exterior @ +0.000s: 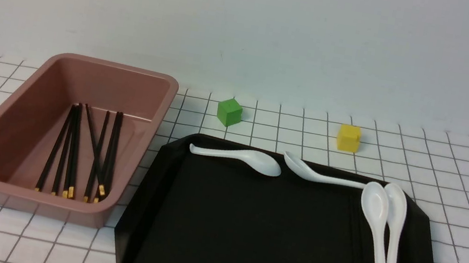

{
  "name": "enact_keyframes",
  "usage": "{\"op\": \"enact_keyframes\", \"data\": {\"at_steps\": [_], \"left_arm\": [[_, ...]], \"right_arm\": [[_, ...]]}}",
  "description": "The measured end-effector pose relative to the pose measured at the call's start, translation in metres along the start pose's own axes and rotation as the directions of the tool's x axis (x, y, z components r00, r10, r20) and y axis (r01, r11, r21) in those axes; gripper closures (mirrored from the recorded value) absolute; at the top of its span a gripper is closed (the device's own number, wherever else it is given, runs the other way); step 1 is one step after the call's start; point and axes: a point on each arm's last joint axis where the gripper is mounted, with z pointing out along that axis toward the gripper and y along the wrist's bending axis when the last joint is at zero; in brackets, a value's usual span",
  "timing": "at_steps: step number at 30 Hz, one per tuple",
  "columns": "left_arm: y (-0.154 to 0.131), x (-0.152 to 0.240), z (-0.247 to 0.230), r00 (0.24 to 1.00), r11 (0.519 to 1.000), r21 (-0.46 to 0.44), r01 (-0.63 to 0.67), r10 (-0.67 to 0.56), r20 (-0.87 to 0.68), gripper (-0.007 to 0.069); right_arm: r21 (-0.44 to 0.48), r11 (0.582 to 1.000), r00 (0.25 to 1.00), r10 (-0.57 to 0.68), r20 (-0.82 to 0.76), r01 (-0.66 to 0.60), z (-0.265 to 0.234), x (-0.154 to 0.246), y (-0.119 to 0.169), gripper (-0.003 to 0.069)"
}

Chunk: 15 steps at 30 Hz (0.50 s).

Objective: On white black tablecloth take chopsticks from black tray and put them in box.

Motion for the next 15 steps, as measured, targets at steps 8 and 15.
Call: {"op": "enact_keyframes", "data": {"at_steps": [8,15], "left_arm": [[0.0,0.0,0.0,1.0,1.0,0.0,0.0,0.0,0.0,0.0387],[0.0,0.0,0.0,1.0,1.0,0.0,0.0,0.0,0.0,0.0387]], "right_arm": [[0.0,1.0,1.0,0.007,0.0,-0.007,0.0,0.0,0.0,0.061],[0.0,1.0,1.0,0.008,-0.001,-0.008,0.0,0.0001,0.0,0.0601]]}}
